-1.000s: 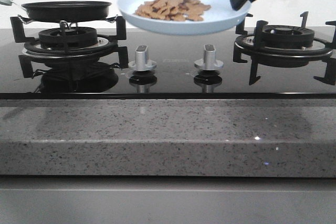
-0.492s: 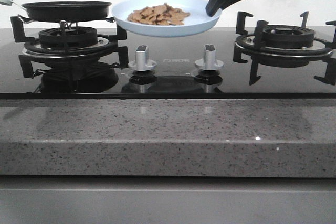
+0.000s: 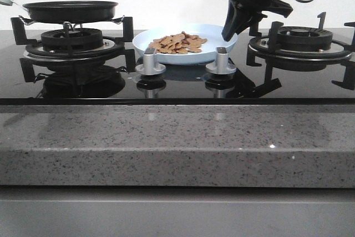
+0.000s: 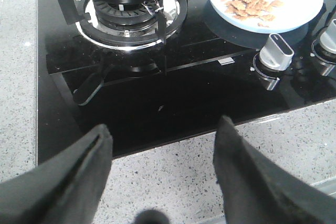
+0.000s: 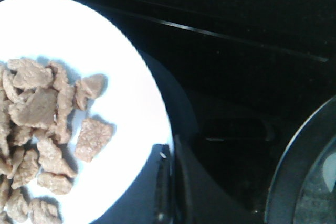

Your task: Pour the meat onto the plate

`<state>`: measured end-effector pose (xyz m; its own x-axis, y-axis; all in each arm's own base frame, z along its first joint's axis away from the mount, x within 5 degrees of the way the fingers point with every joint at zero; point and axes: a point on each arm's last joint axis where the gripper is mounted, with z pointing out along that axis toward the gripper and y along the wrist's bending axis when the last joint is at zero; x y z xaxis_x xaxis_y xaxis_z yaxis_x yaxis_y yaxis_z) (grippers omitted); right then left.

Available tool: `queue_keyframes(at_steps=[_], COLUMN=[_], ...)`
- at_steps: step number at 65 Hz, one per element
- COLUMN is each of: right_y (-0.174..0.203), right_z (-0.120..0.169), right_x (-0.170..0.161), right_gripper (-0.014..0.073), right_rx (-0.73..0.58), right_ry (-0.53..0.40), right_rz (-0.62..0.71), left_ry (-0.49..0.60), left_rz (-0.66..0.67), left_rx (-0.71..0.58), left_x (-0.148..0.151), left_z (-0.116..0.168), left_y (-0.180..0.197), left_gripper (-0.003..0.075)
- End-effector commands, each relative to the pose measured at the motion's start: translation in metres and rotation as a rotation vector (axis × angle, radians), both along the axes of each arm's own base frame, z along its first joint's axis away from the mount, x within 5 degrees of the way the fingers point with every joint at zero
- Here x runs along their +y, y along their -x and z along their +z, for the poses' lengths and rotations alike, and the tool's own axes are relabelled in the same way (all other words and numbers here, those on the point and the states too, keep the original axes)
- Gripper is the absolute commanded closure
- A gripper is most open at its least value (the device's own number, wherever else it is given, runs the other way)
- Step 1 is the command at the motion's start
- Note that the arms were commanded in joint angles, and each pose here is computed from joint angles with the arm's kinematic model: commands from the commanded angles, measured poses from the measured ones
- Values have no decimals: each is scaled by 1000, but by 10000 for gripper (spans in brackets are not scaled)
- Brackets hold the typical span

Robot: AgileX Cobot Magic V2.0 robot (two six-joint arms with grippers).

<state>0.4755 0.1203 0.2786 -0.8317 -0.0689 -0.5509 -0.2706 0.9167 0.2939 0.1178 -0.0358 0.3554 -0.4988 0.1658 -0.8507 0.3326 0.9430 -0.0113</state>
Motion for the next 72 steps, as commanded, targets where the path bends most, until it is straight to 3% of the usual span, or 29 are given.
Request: queue_keyframes(at_steps=[1, 13, 19, 34, 46, 57, 72], right_y=[7, 7, 10, 37, 83, 129, 200], right_z=[44, 43, 49, 96, 131, 134, 114], right_x=[-3, -4, -5, -8, 6, 2, -23], right_gripper=[641, 365, 283, 288, 288, 288, 288], right_rx=[-130, -122, -128, -175, -267, -298, -299], right_ry=[-31, -15, -13, -2, 62, 102, 110], right_rz=[-15, -11, -5, 24, 47, 25, 8], left_ry=[41, 41, 41, 41, 41, 41, 41], left_rz=[7, 7, 7, 7, 7, 7, 7], left_rx=[-82, -82, -82, -82, -82, -82, -82], left_x=[-1, -1, -1, -1, -1, -1, -1], left_z=[13, 13, 13, 13, 13, 13, 13], left_y=[-2, -2, -2, -2, -2, -2, -2], left_gripper=[301, 301, 301, 301, 301, 301, 301])
